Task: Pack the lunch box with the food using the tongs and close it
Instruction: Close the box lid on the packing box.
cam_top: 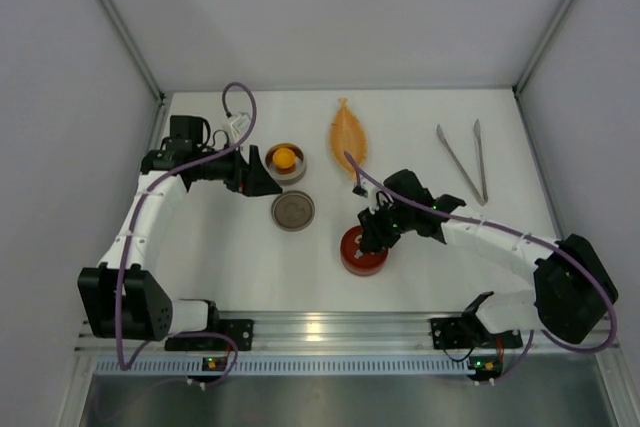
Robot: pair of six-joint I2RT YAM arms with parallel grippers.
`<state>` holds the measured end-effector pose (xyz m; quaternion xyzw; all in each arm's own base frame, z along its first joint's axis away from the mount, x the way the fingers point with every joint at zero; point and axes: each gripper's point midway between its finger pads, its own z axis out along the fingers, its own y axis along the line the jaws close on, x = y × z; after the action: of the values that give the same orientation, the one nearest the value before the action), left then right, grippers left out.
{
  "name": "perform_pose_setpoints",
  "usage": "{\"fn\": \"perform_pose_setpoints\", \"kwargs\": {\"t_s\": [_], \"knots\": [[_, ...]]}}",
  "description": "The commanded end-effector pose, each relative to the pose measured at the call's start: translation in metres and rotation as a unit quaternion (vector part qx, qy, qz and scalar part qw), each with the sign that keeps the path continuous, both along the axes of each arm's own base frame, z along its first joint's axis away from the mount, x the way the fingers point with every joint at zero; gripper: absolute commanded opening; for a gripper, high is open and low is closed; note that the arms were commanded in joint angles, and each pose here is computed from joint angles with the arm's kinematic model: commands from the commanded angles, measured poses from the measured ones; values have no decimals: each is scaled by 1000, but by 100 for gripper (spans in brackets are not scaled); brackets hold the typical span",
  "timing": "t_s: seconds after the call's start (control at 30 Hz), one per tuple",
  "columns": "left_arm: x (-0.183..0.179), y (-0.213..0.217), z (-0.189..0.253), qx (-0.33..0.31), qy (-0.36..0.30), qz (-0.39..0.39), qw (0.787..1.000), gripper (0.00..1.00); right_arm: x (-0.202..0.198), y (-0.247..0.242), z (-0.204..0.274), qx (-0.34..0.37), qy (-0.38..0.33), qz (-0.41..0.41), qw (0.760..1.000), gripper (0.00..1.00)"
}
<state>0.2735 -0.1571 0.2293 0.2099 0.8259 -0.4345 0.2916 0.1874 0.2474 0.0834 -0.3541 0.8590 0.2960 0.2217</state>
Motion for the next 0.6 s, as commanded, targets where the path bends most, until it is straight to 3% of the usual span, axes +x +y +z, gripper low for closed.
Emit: {"fn": "perform_pose_setpoints", "kwargs": {"t_s": [0.0,0.07,0.17,0.27,0.33,0.5,0.57], "knots": [[-8,2,8,0,-23,-9,1000,98,1,-8,9,-16,6,-8,1000,33],[-9,3,3,4,-22,-10,1000,98,7,-12,18,-12,-10,-19,1000,42],[-8,7,-6,21,-28,-10,999,98,12,-14,35,-2,-31,-19,999,47],[-9,11,-16,40,-27,-7,999,98,19,-20,53,-6,-69,-19,997,64],[-4,15,-23,56,-28,4,998,98,25,-25,66,-7,-100,-19,995,96],[6,30,-38,113,-57,17,992,98,37,-31,95,-13,-192,20,981,99],[0,33,-48,133,-56,-14,989,98,40,-38,98,-35,-216,39,975,99]]}}
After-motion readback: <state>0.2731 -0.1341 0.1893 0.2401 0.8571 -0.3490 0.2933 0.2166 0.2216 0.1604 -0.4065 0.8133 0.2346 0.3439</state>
